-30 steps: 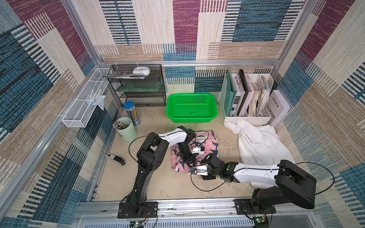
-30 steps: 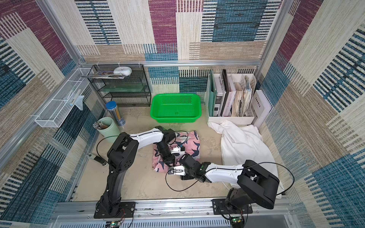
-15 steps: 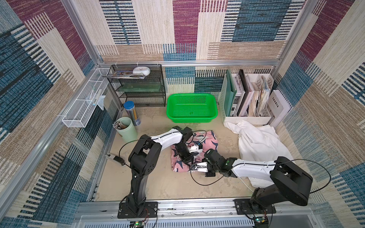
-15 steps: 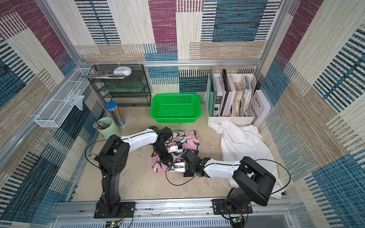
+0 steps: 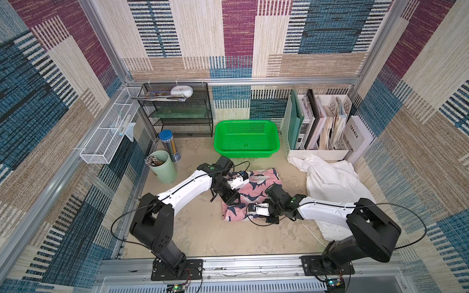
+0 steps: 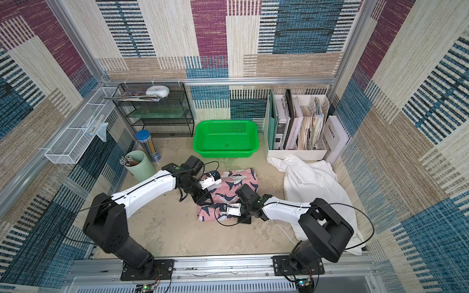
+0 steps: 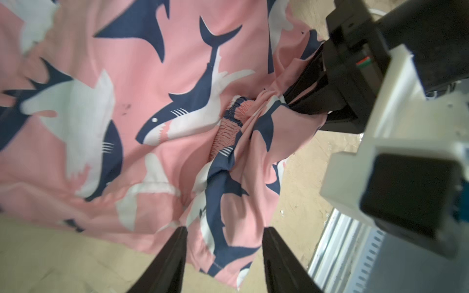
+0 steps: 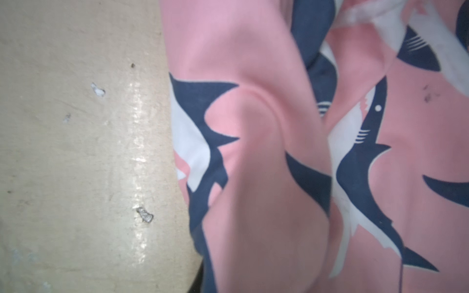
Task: Roll up the shorts
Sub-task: Roll the shorts at the center of the board.
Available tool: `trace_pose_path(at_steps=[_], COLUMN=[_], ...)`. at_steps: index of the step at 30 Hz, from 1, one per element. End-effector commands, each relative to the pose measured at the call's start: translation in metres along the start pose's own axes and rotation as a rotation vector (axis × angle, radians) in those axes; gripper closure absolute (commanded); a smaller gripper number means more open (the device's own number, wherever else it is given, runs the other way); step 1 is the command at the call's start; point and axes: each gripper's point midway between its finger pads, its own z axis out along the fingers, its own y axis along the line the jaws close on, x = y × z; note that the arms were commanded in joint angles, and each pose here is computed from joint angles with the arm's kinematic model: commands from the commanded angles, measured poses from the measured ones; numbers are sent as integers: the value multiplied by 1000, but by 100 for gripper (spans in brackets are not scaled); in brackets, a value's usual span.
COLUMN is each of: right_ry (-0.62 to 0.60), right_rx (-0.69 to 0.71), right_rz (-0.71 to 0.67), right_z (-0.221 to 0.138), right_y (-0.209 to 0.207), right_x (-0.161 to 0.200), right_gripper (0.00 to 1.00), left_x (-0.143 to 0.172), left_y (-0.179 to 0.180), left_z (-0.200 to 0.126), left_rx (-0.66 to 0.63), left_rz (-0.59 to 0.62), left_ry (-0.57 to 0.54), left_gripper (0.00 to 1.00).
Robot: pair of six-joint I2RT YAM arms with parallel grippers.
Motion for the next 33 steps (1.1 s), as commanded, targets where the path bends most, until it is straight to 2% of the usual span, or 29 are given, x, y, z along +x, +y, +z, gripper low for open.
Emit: trace_pose_path(at_steps=[1,6,10,17,21,27,28,29,33], right_ry=[8,-32,-55,-38,-32,-34,-35,-38,-50], right_rx=[-115,-231,-345,-457,-483,-487,-491,-496,-516], right_rz=[116,201,265,394,490,551,562,569,582], right_z=[0,-4,-9,-6,-4,-1,-1,-1,-1], right_y=[10,13,18,12,2,-11,-12,-13,-16], right_x=[0,-7,-11,-12,-9,-5,-5,-5,-7], right_gripper=[100,100,100,100,100,100,100,100,100], left_x=[-11,-26,-26,-23,-20,-16,-14,-13,-14], left_y=[21,18,14,-2,-19,-38,-40,-42,-48], left_z=[-31,-83,-101,-89,-67,-27,-20,-15,7], left_rx=[-209,-379,-438,-515,-545,-560,-555,-552,-559], left_rz=[40,106,138,290,432,587,602,612,668], left_ry=[-106,-329,-399,-340,-279,-235,-226,-218,-174], left_gripper=[48,47,46,46,46,42,38,8,6])
